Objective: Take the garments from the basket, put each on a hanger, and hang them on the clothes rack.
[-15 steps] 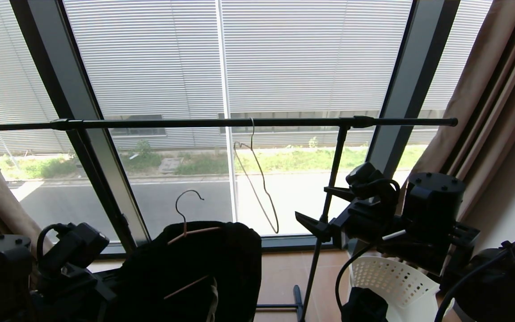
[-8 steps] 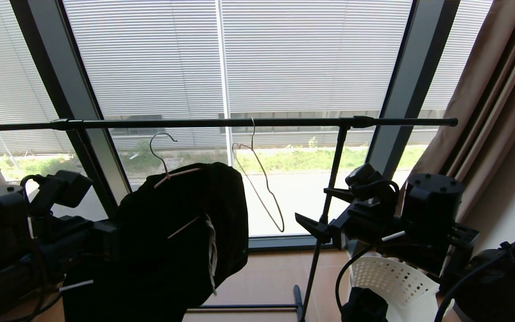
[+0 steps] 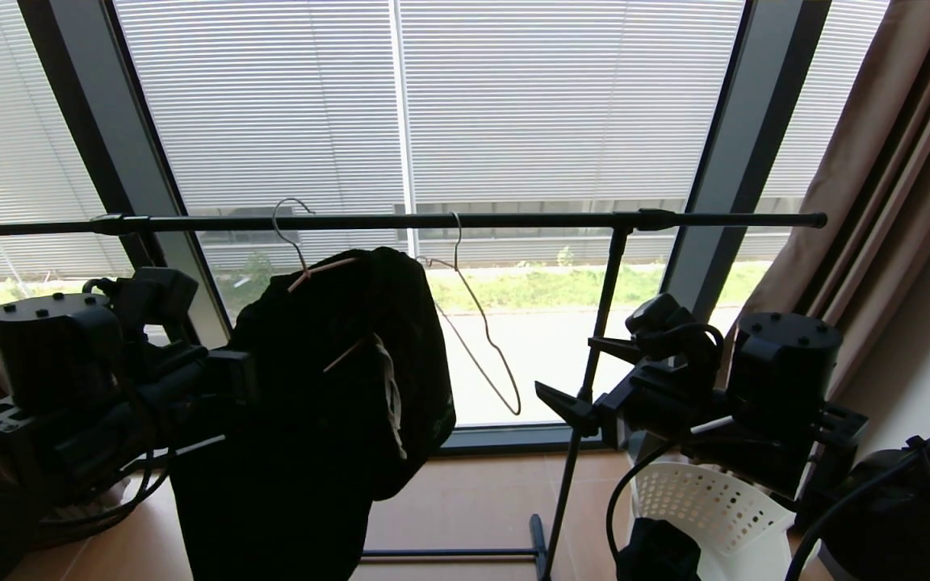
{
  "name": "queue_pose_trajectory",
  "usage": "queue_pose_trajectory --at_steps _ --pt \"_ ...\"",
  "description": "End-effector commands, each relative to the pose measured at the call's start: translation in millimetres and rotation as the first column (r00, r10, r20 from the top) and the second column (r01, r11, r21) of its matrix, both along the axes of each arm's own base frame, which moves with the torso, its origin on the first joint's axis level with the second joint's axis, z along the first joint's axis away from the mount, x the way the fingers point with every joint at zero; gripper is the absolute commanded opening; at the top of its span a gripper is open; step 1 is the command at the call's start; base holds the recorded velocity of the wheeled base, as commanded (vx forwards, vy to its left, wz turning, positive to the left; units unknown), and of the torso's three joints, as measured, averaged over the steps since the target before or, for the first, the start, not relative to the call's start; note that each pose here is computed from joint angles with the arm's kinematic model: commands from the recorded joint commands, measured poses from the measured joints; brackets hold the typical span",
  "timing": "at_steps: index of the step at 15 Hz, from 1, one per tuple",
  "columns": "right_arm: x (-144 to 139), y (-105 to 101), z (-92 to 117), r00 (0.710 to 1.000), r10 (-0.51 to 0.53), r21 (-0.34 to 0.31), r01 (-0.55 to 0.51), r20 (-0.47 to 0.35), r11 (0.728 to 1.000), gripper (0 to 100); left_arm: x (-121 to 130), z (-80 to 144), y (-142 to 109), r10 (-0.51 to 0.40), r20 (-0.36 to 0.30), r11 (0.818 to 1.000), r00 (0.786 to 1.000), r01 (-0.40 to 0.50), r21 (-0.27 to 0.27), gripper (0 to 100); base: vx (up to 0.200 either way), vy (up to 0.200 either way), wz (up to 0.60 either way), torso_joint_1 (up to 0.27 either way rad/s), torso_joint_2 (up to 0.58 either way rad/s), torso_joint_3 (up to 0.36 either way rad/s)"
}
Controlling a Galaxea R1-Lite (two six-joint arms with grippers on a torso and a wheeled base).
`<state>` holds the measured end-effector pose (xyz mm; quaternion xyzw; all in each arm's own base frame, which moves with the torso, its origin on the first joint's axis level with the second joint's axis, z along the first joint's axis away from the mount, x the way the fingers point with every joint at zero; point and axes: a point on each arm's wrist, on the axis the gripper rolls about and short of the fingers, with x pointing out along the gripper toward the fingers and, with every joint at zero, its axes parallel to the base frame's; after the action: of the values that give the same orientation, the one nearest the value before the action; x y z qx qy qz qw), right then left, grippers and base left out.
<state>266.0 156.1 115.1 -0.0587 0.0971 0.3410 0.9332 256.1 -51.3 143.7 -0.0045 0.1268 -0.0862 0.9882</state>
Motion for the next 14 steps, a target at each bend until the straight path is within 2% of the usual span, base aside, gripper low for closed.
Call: queue_pose_trajectory --at_steps 1,9,14 --pt "0 0 0 1.0 0.001 0.0 -0.001 0.001 1.0 100 26 -26 -14 0.017 -0.018 1.0 1.0 -0.017 0.014 0 0.0 0.0 0.0 0.0 0.0 0.0" --pt "2 1 0 1.0 -0.001 0.001 0.001 0.003 1.0 100 59 -36 -32 0.039 -0.002 0.999 0.999 -0.039 0.023 0 0.0 0.0 0.0 0.0 0.0 0.0" --pt "1 1 0 1.0 -0.001 0.002 0.001 0.004 1.0 100 73 -30 -39 0.046 0.034 0.999 0.998 -0.046 -0.003 0 0.0 0.0 0.0 0.0 0.0 0.0"
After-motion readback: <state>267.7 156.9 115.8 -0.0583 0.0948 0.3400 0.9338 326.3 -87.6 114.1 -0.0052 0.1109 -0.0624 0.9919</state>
